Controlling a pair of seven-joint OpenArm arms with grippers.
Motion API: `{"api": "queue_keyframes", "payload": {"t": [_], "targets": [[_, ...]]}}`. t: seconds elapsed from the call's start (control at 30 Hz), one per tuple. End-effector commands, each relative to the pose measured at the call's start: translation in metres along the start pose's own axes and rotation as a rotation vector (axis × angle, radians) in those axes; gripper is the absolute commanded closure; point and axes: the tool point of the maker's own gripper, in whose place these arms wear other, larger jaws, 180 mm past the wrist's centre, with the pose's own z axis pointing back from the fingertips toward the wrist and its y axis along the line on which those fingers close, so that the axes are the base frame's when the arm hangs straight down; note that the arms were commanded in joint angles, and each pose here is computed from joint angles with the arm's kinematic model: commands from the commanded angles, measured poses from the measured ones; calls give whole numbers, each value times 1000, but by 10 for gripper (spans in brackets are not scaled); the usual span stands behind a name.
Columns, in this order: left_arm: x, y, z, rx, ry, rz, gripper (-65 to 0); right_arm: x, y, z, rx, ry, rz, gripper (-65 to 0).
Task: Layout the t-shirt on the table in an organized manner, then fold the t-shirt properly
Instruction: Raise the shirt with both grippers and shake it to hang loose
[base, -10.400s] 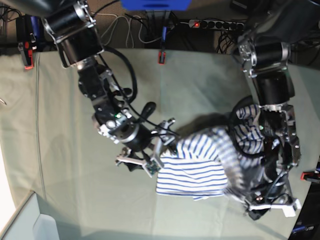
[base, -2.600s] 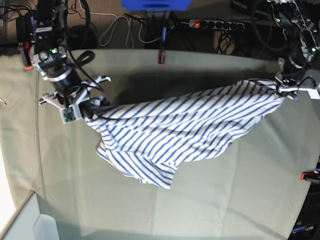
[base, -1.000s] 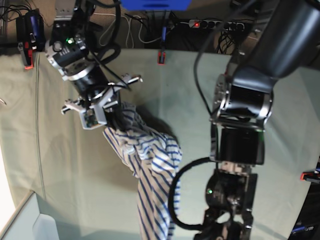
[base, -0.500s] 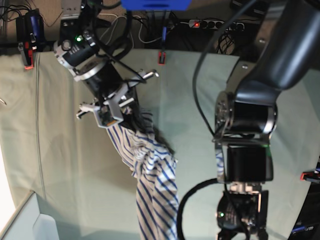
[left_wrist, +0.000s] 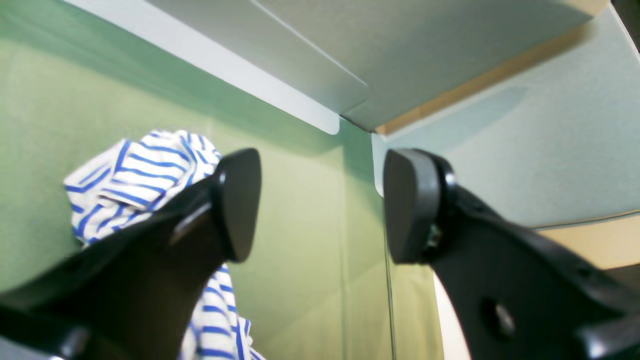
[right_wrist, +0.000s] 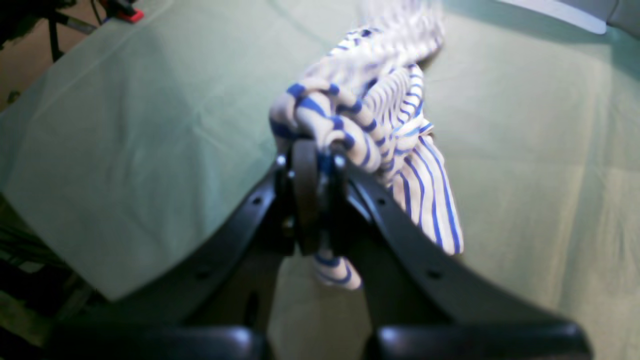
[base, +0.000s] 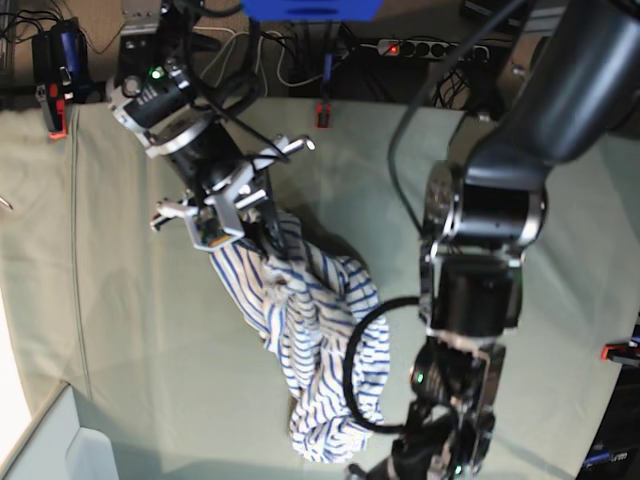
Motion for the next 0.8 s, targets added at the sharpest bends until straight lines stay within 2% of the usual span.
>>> {"api": "queue_keyframes", "payload": {"t": [0.0, 0.1, 0.2, 0.33, 0.47, 0.6, 0.7, 0.77], "targets": [[26, -22, 6, -59, -71, -18, -375, 13, 5, -1, 25, -55, -3, -4], [34, -3, 37, -53, -145, -57, -375, 15, -5, -5, 7, -61, 2, -5], [19, 17, 80, -43, -184, -109, -375, 16, -14, -7, -14, -66, 4, -6], [-37, 55, 115, 17, -98, -120, -375, 16, -32, -9, -53, -65, 5, -7], [-108, 100, 133, 109, 30, -53, -376, 16, -44, -8, -75, -59, 27, -7], [-166, 136, 133, 195, 131, 29, -376, 15, -50, -10, -75, -52, 49, -7], [-194, 157, 130, 249, 179, 75, -376, 10, -51, -10, -77, -18, 50, -7], [-198, 163, 124, 262, 190, 86, -376, 10, -52, -11, -78, -14, 51, -7]]}}
